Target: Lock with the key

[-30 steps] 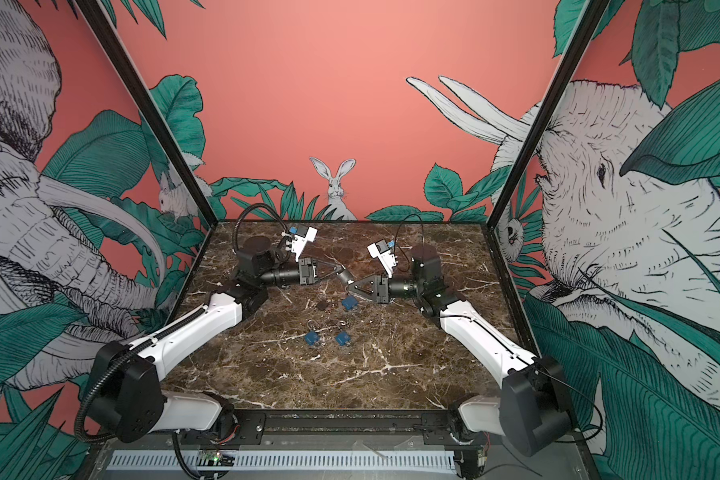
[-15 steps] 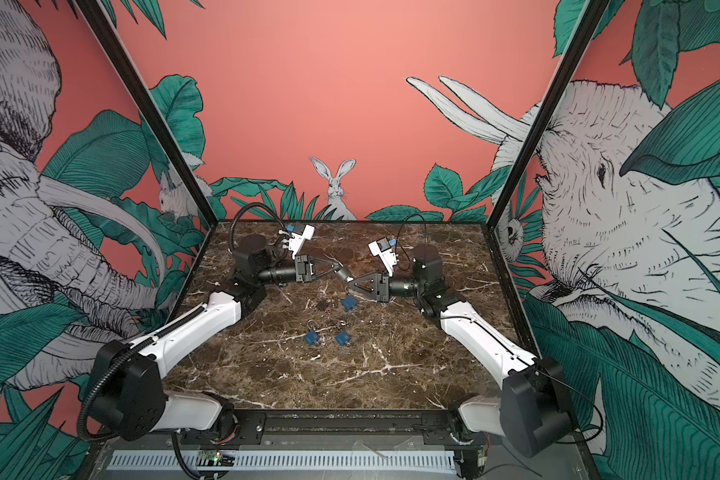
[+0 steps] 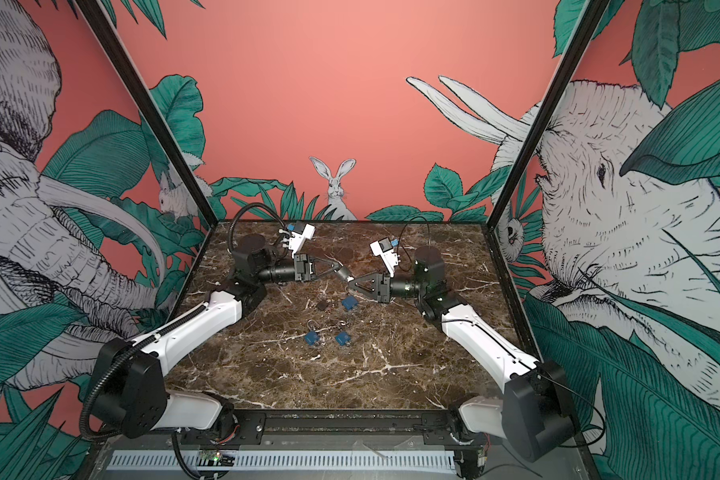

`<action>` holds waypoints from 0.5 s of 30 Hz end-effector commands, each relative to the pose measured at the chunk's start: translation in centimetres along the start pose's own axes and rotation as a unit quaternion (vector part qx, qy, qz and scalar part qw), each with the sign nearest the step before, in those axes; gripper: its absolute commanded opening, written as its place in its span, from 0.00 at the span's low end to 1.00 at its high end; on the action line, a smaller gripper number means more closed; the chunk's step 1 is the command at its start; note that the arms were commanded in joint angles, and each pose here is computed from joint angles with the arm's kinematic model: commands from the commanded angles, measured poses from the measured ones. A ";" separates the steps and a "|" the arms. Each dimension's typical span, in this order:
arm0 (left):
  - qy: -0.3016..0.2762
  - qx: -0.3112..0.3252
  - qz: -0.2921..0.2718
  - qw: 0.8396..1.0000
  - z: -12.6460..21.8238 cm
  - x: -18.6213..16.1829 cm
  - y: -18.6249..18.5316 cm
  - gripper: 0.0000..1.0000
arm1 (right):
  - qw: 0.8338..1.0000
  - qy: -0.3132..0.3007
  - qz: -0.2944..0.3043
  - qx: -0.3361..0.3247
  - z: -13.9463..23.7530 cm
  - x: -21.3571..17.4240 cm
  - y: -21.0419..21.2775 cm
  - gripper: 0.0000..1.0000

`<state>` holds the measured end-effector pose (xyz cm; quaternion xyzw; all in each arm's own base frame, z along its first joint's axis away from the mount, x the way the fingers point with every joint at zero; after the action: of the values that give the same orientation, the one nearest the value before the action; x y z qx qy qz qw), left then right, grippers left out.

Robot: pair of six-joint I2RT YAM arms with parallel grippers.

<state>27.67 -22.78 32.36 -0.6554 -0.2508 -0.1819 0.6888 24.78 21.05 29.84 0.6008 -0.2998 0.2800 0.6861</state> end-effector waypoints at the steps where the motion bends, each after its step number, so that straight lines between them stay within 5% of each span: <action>1: -0.126 0.016 -0.073 0.989 3.2 4.9 -2.1 0.00 | 0.996 0.035 -0.075 -0.019 0.8 -3.0 -1.5 0.00; 15: -0.136 0.025 -0.071 0.988 4.1 5.3 -1.8 0.00 | 0.996 0.036 -0.080 -0.023 1.0 -3.7 -1.3 0.00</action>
<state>27.64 -22.49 32.39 -0.6586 -0.2444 -0.1868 0.6868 24.48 20.86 29.78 0.5975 -0.3101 0.2764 0.6859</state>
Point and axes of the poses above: each gripper's point midway between its finger pads, its own z axis back along the fingers, its own y axis along the line the jaws close on, x = y × z, the point moved 7 cm from there along z, back along the fingers, and after that the axes turned 1 degree about -z, right-handed, at the moved point
